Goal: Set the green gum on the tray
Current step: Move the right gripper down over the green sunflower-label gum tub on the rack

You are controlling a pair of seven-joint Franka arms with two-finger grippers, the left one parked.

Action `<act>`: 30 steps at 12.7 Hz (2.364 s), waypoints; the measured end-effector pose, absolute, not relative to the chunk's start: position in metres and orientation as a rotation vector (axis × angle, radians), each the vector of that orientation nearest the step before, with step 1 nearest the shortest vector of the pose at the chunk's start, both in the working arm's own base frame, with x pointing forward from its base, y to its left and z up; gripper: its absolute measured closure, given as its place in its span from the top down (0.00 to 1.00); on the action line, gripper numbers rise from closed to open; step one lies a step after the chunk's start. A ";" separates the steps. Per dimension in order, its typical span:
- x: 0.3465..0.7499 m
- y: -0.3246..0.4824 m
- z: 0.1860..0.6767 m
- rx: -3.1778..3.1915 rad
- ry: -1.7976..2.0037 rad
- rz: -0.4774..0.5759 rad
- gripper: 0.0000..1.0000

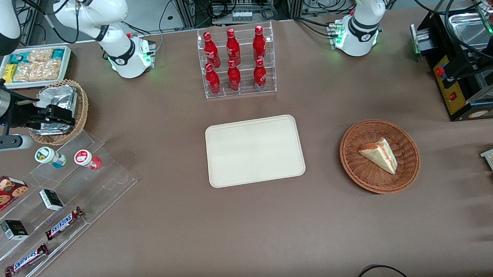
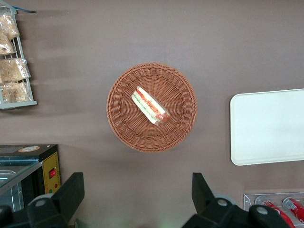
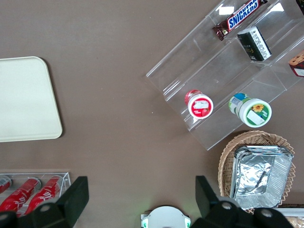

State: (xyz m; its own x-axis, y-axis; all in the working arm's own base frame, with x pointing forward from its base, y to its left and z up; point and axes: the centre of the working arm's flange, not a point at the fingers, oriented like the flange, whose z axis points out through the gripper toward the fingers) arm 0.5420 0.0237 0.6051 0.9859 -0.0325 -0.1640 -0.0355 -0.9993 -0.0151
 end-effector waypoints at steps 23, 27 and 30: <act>0.505 -0.130 0.447 -2.999 -0.792 -0.026 1.00; 0.505 -0.155 0.432 -2.999 -0.892 -0.084 1.00; 0.510 -0.164 0.416 -3.008 -0.899 -0.080 1.00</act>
State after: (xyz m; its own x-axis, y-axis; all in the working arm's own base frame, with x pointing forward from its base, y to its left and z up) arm 0.5098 -0.1641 0.4164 0.8349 0.5482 0.0491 0.5482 -0.8362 0.0136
